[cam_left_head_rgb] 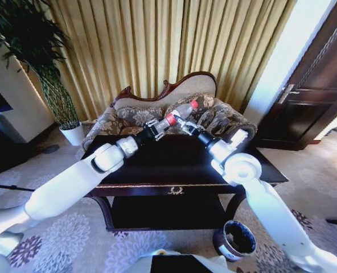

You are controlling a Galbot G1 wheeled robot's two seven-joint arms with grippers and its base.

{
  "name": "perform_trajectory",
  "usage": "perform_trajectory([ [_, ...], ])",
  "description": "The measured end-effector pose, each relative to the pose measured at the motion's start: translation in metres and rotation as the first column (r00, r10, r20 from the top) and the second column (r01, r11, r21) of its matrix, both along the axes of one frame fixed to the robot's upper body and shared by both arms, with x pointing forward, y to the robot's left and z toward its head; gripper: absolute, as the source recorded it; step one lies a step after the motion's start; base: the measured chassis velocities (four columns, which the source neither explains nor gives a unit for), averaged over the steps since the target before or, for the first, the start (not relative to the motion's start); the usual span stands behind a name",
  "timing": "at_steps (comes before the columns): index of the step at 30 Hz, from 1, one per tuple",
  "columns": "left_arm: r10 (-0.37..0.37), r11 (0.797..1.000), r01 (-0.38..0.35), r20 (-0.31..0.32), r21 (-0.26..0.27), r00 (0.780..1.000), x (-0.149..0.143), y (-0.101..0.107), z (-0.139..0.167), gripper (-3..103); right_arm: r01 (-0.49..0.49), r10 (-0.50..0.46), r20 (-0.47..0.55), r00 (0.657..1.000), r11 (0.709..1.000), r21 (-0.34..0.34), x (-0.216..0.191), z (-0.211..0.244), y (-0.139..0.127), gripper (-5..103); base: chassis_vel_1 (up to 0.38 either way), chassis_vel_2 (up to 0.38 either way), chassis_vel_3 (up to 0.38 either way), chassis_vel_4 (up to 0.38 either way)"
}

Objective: Move to the front of the table and place the trash on the table into the trash bin.

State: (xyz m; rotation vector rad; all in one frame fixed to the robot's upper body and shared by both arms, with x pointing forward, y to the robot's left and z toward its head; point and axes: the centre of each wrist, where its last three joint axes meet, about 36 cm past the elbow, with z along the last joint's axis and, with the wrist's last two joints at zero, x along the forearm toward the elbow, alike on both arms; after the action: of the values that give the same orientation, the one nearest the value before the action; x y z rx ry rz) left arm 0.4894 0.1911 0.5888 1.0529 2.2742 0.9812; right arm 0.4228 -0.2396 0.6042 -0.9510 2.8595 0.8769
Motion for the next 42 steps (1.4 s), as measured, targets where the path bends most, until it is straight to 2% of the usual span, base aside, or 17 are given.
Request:
perform_trajectory([
  [9, -0.047, 0.998, 0.047, 0.004, 0.046, 0.999, 0.001, -0.015, 0.007, 30, 0.008, -0.008, -0.005, 1.0, 1.0, 0.005, 0.001, -0.002, 0.002, 100, 0.0, 0.0, 0.0, 0.0],
  [18, -0.078, 0.995, 0.078, -0.01, 0.056, 0.997, -0.004, -0.03, 0.007, 30, 0.021, -0.021, -0.003, 1.0, 1.0, 0.01, 0.003, -0.001, -0.001, 101, 0.0, 0.0, 0.0, 0.0],
  [21, -0.081, 0.995, 0.082, -0.016, 0.058, 0.997, -0.006, -0.031, 0.007, 30, 0.04, -0.04, -0.005, 0.999, 0.999, -0.006, 0.002, 0.0, -0.006, 86, 0.0, 0.0, 0.0, 0.0],
  [24, -0.083, 0.995, 0.084, -0.02, 0.057, 0.996, -0.007, -0.031, 0.007, 30, 0.048, -0.048, -0.002, 0.999, 0.999, -0.016, 0.0, 0.003, -0.01, 81, 0.0, 0.0, 0.0, 0.0],
  [27, -0.085, 0.995, 0.086, -0.026, 0.055, 0.996, -0.008, -0.033, 0.006, 30, 0.059, -0.059, 0.004, 0.998, 0.998, -0.025, -0.002, 0.006, -0.016, 65, 0.0, 0.0, 0.0, 0.0],
  [30, -0.086, 0.995, 0.088, -0.034, 0.051, 0.996, -0.009, -0.034, 0.003, 30, 0.06, -0.06, 0.003, 0.998, 0.998, -0.025, -0.003, 0.005, -0.016, 61, 0.0, 0.0, 0.0, 0.0],
  [31, -0.087, 0.995, 0.089, -0.04, 0.049, 0.995, -0.011, -0.033, 0.001, 30, 0.06, -0.06, 0.001, 0.998, 0.998, -0.026, -0.005, 0.005, -0.017, 54, 0.0, 0.0, 0.0, 0.0],
  [33, -0.087, 0.995, 0.088, -0.043, 0.047, 0.995, -0.013, -0.032, 0.001, 30, 0.059, -0.06, 0.0, 0.998, 0.998, -0.029, -0.006, 0.004, -0.017, 54, 0.0, 0.0, 0.0, 0.0],
  [36, -0.077, 0.996, 0.08, -0.057, 0.037, 0.995, -0.019, -0.031, 0.0, 30, 0.057, -0.057, 0.002, 0.998, 0.998, -0.041, -0.009, 0.004, -0.018, 44, 0.0, 0.0, 0.0, 0.0],
  [38, -0.076, 0.996, 0.078, -0.064, 0.034, 0.995, -0.02, -0.03, 0.001, 27, 0.056, -0.056, 0.003, 0.998, 0.997, -0.043, -0.01, 0.005, -0.019, 44, 0.0, 0.0, 0.0, 0.0],
  [41, -0.079, 0.996, 0.082, -0.075, 0.037, 0.994, -0.025, -0.027, 0.006, 42, 0.064, -0.064, 0.012, 0.998, 0.997, -0.05, -0.011, 0.007, -0.022, 38, 0.0, 0.0, 0.0, 0.0],
  [42, -0.079, 0.996, 0.082, -0.075, 0.037, 0.994, -0.025, -0.027, 0.006, 42, 0.064, -0.064, 0.012, 0.998, 0.997, -0.05, -0.011, 0.007, -0.022, 38, 0.0, 0.0, 0.0, 0.0],
])
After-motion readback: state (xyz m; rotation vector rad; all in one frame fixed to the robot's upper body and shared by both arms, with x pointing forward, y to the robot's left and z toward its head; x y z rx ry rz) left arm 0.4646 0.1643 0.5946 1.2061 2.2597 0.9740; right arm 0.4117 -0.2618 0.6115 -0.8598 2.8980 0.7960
